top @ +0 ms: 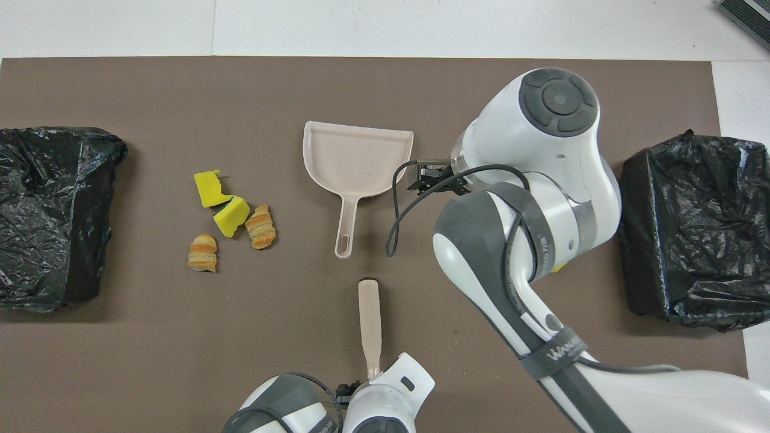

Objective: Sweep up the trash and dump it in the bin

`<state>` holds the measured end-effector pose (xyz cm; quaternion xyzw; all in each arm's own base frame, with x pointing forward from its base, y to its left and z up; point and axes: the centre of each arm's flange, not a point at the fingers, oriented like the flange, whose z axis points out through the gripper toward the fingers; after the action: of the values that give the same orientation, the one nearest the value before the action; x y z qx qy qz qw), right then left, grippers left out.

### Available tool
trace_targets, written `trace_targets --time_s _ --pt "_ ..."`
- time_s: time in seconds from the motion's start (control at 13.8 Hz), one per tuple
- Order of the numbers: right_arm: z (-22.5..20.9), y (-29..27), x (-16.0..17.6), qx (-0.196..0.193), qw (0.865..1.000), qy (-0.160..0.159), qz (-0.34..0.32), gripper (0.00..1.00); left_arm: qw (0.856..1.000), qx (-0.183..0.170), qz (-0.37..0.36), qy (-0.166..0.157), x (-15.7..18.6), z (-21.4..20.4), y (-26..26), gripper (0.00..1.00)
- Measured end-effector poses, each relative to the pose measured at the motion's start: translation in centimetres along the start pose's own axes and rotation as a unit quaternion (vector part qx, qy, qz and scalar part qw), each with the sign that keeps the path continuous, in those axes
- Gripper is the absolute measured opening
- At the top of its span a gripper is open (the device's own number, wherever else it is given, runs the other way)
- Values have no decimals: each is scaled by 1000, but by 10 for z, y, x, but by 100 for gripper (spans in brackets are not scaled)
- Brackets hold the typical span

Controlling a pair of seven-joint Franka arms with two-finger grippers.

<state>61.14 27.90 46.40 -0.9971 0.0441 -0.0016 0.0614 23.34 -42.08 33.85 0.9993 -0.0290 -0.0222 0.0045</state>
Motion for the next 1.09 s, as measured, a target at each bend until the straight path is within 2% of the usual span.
trace_targets --time_s 0.07,0.22,0.29,0.43,0.8,1.09 --pt "6 -5 5 4 1000 5 7 100 1000 0 -1 -1 0 0 0 58" --pt "17 -15 14 12 999 14 28 100 1000 0 -6 -1 4 0 -2 30" --pt "23 -24 16 17 999 17 40 100 1000 -1 -9 -2 6 -1 -4 26" --pt "38 -45 18 27 998 25 59 100 1000 8 -12 -9 13 -3 -11 26" --pt "79 -101 9 40 995 24 84 100 997 56 14 -59 43 -36 -66 26" --pt "97 -124 -4 38 996 16 77 100 994 65 20 -88 64 -73 -125 26"
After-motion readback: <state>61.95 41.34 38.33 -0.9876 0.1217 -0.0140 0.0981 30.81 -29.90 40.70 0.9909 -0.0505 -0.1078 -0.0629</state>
